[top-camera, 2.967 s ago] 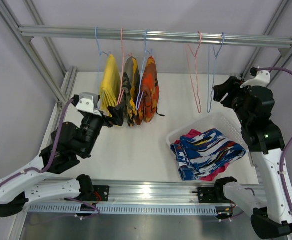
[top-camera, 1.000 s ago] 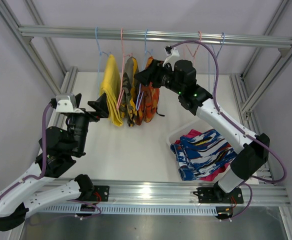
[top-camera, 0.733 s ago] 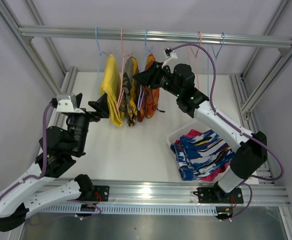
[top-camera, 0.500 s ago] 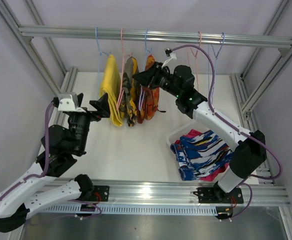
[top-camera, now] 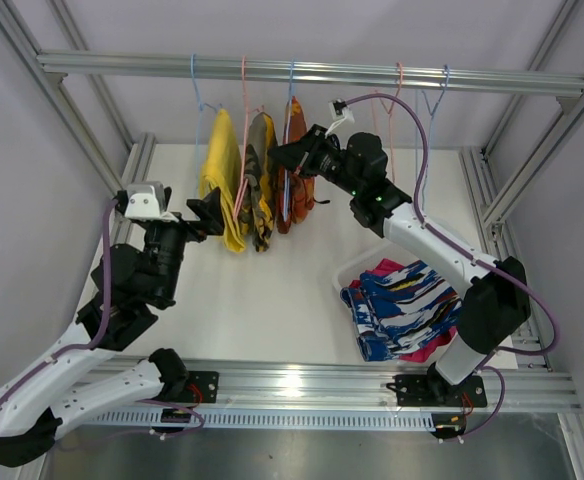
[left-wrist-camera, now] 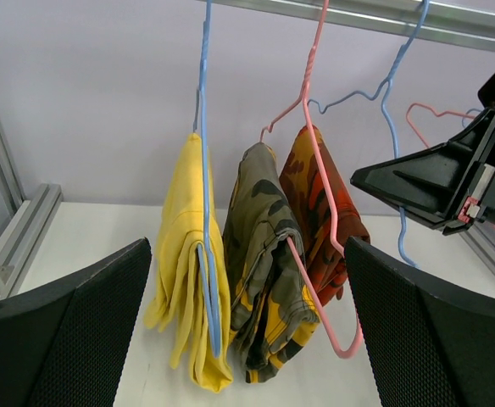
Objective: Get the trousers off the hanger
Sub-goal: Pick up the hanger from the clothesline.
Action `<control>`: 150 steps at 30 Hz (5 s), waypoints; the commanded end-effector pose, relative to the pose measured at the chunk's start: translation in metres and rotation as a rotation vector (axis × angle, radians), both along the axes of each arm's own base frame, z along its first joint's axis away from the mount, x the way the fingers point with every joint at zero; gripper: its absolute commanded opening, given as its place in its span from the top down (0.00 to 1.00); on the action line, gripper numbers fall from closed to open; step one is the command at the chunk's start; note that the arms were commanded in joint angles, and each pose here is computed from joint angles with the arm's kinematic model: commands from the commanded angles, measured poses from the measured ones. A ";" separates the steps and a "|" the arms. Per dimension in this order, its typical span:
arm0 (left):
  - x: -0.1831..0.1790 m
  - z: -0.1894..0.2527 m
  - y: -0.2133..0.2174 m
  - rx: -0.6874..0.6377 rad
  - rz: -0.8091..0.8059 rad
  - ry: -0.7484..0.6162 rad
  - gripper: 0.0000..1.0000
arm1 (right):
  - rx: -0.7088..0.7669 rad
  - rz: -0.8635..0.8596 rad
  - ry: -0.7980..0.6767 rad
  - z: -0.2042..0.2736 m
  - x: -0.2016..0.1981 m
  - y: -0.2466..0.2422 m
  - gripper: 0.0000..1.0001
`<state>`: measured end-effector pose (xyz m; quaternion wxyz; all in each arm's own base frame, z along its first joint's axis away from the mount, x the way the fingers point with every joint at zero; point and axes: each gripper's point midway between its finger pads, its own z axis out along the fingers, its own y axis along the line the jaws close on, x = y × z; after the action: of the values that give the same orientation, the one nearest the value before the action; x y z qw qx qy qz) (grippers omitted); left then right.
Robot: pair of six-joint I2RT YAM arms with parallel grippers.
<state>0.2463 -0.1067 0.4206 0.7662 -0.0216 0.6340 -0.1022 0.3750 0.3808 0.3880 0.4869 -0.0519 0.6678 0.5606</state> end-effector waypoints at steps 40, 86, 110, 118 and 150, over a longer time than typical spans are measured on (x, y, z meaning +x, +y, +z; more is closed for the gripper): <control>0.009 -0.003 -0.006 -0.006 -0.007 0.038 0.01 | 0.265 -0.021 -0.339 0.159 -0.025 -0.020 1.00; 0.013 -0.008 -0.014 0.017 -0.022 0.061 0.01 | 0.394 -0.103 -0.540 0.264 -0.066 -0.088 1.00; 0.012 -0.011 -0.021 0.020 -0.057 0.077 0.01 | 0.292 -0.193 -0.492 0.190 -0.121 -0.116 1.00; 0.005 -0.010 -0.030 0.043 -0.089 0.066 0.01 | 0.221 -0.367 -0.491 0.181 -0.135 -0.125 1.00; -0.007 -0.002 -0.032 0.056 -0.106 0.023 0.00 | -0.028 -0.782 -0.319 0.187 -0.158 -0.098 1.00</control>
<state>0.2422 -0.1406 0.4053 0.7416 0.0392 0.6602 -0.1128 0.2248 0.3210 0.5092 0.7509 0.0028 0.6161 0.2378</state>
